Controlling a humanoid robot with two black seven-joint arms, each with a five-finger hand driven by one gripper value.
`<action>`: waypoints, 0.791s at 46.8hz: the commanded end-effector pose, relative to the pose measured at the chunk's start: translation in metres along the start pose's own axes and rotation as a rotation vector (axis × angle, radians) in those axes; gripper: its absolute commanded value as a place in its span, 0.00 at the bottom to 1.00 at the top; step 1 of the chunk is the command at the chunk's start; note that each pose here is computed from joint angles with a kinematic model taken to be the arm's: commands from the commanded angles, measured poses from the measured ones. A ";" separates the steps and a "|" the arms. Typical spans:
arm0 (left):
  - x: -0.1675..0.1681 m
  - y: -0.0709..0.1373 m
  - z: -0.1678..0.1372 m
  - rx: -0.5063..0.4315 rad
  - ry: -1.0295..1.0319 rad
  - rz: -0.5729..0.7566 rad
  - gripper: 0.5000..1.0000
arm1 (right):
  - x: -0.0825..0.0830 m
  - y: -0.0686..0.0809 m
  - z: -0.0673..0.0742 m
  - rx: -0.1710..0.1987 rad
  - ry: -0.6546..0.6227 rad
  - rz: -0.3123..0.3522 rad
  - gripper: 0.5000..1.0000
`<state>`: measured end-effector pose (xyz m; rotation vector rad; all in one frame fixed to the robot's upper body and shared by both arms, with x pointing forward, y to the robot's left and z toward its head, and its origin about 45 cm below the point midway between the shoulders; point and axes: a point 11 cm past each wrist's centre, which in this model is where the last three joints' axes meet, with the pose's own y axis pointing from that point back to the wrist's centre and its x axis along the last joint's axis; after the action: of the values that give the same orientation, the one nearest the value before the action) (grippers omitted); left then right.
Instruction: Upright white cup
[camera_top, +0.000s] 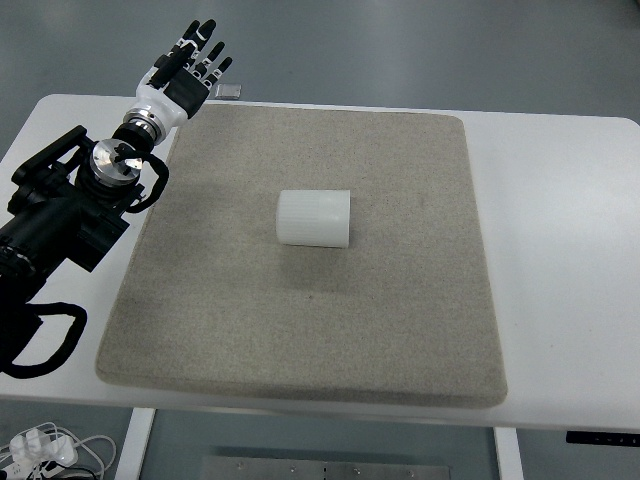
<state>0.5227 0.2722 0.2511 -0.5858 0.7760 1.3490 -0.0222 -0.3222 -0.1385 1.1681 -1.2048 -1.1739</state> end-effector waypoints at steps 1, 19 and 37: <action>0.000 0.000 0.000 -0.001 0.001 0.000 0.99 | 0.000 0.000 0.000 0.000 0.000 0.001 0.90; -0.005 -0.002 0.002 -0.004 0.001 -0.014 0.99 | 0.000 0.000 0.000 0.000 0.000 -0.001 0.90; -0.020 -0.003 0.032 -0.040 -0.046 -0.109 0.99 | 0.000 0.000 0.000 0.000 0.000 -0.001 0.90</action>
<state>0.5292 0.2867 0.2825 -0.6202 0.6881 1.3008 -0.0222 -0.3222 -0.1385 1.1681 -1.2047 -1.1739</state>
